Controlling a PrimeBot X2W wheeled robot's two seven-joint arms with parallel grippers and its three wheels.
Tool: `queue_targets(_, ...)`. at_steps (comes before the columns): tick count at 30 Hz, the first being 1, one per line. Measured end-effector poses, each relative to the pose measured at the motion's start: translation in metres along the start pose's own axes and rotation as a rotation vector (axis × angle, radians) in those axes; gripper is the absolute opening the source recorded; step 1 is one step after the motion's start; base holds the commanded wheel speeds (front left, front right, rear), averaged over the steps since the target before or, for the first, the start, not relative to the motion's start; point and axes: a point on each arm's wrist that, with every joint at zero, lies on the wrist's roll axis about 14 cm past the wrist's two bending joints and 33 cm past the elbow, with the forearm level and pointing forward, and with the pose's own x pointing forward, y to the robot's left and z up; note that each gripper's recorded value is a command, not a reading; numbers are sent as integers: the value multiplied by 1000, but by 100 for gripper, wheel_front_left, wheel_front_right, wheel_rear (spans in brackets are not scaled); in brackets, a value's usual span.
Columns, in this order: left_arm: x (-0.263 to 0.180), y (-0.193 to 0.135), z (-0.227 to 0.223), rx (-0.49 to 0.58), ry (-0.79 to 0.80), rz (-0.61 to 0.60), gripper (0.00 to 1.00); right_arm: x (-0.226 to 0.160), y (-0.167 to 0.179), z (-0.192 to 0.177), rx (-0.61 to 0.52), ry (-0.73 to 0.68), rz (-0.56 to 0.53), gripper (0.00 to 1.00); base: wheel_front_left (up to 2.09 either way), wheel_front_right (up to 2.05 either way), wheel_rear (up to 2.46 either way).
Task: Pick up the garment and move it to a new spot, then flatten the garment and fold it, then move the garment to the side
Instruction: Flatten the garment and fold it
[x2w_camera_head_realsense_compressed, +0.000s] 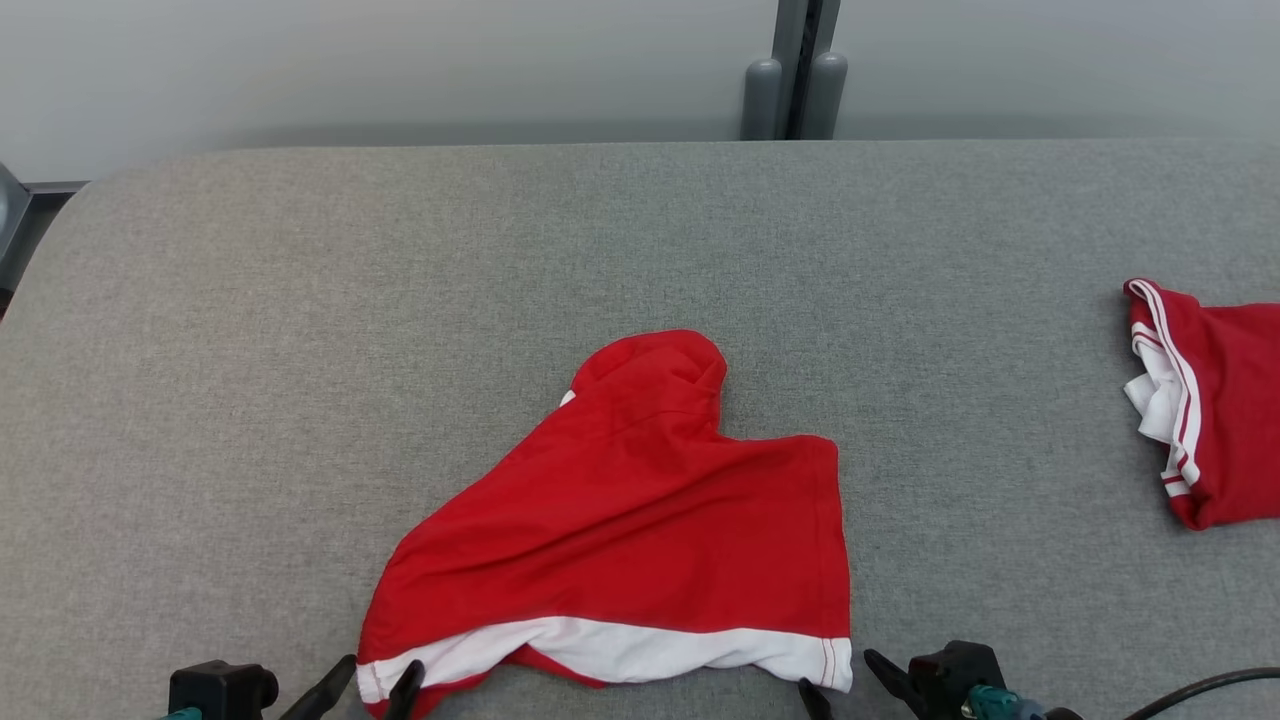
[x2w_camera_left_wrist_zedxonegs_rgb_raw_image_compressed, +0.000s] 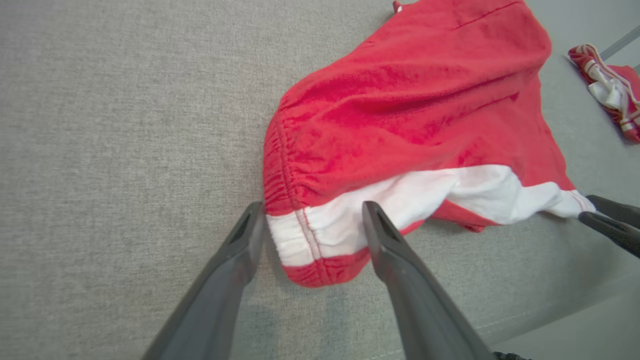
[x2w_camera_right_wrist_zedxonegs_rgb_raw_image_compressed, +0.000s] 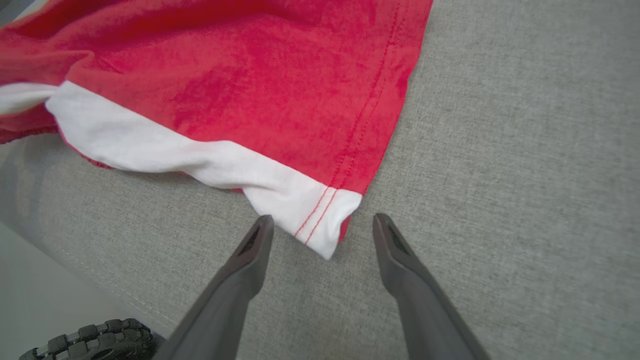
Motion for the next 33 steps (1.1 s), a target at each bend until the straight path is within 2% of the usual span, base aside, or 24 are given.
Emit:
queue_targets(15, 4, -3, -14, -46, 63, -15, 100, 5, 2, -5, 2, 32, 12, 100, 0, 0, 0)
queue_targets(16, 4, -3, -16, -48, 68, -15, 100, 6, 2, -4, 2, 31, 12, 99, 0, 0, 0)
queue_targets(17, 5, -3, -17, -49, 72, -15, 98, 8, 2, -3, 0, 32, 14, 93, 0, 0, 0)
queue_targets(18, 5, -3, -18, -50, 76, -15, 98, 9, 1, -2, -2, 31, 15, 93, 0, 0, 0)
queue_targets(19, 5, -3, -19, -51, 80, -16, 84, 10, 1, -1, -2, 29, 15, 90, 0, 0, 0)
queue_targets(21, 6, -4, -20, -52, 85, -22, 45, 12, 1, -1, -2, 33, 18, 64, 0, 0, 0)
queue_targets(22, 7, -5, -20, -54, 88, -27, 27, 13, 0, 0, 5, 25, 17, 44, 0, 0, 0)
queue_targets(23, 8, -6, -21, -55, 91, -30, 2, 15, 0, 1, 9, 25, 19, 19, 0, 0, 0)
queue_targets(24, 9, -7, -21, -57, 95, -36, 0, 16, 0, 1, 11, 27, 23, 0, 0, 0, 0)
queue_targets(28, 12, -13, -18, -70, 83, -65, 0, 17, -7, 18, 61, -45, 10, 0, 0, 0, 0)
queue_targets(33, 15, -36, 29, -85, -56, -171, 0, -1, -27, 91, 182, -303, -6, 0, 0, 0, 0)
